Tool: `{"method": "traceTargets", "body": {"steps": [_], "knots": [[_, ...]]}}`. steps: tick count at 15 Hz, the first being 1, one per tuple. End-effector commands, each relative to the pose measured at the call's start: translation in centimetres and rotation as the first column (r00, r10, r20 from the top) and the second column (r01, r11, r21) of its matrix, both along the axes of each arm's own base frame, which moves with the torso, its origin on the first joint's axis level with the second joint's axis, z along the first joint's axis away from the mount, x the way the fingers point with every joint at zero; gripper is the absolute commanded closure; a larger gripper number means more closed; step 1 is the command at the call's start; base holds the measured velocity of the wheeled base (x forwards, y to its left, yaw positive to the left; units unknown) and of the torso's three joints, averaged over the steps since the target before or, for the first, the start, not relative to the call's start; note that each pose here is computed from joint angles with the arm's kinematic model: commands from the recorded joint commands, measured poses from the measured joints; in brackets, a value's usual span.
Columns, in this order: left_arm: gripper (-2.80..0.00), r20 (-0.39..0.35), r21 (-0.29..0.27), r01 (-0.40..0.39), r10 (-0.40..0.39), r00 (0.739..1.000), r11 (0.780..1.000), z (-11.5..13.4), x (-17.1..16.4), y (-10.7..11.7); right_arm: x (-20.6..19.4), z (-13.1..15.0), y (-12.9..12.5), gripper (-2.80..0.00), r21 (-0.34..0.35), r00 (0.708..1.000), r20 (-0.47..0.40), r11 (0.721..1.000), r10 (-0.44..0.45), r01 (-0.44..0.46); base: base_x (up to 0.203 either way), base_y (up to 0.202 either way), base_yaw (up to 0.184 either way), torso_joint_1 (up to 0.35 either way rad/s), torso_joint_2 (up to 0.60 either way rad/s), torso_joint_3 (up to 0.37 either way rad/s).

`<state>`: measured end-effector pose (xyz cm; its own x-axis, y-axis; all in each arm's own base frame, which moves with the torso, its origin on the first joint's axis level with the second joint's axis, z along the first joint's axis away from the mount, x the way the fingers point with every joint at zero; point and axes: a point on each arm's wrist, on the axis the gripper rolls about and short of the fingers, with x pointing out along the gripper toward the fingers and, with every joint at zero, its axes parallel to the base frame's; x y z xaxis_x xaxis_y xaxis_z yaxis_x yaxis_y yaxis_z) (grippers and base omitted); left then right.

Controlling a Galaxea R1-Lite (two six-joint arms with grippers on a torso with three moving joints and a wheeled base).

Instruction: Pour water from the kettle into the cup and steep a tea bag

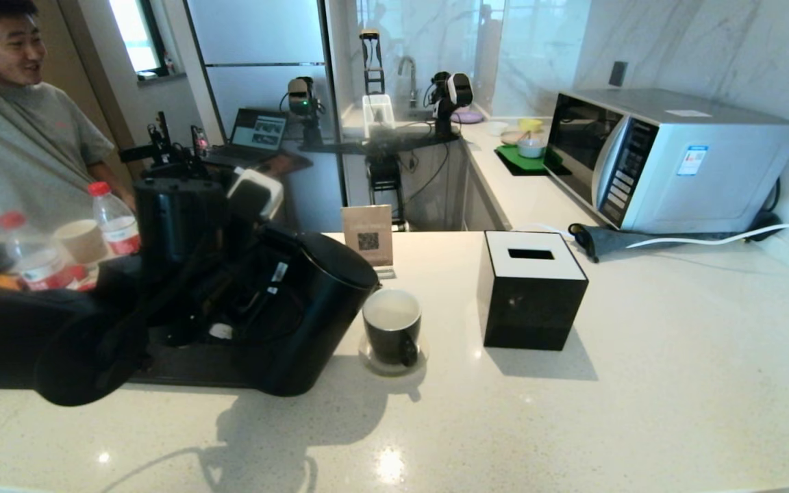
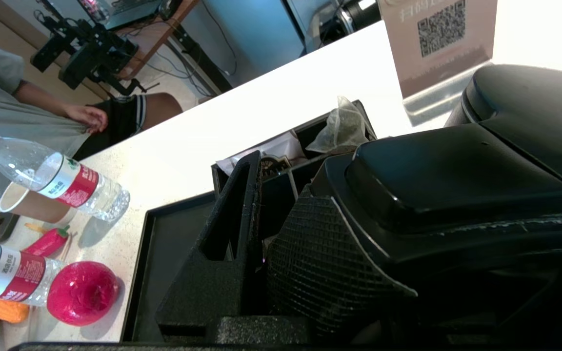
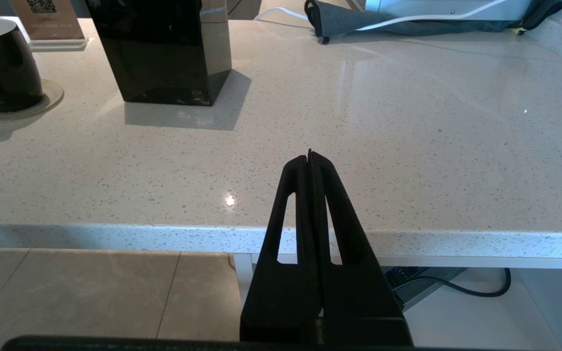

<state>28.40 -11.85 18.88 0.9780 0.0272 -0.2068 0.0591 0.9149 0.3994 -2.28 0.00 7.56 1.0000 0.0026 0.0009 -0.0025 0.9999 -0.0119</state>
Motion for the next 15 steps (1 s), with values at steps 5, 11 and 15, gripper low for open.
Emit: {"method": "traceTargets", "body": {"steps": [5,11,15], "knots": [[0.00,-0.039,0.025,0.006,-0.005,0.999,1.000,-0.29,-0.33,-0.49,0.00,0.01,0.00,0.00,0.000,1.000,0.001,1.000,0.001,-0.001,0.000,0.000,0.000,0.000,0.00,0.000],[0.00,-0.073,0.046,0.004,-0.001,0.997,0.999,-0.13,-0.60,-0.59,0.00,0.01,0.00,0.00,0.000,1.000,0.001,1.000,0.001,-0.001,0.000,0.000,0.000,0.000,0.00,0.000],[0.00,-0.071,0.046,0.003,0.001,0.997,0.999,0.55,-0.68,-0.54,0.00,0.01,0.00,0.00,0.000,1.000,0.001,1.000,0.001,-0.001,0.000,0.000,0.000,0.000,0.00,0.000]]}}
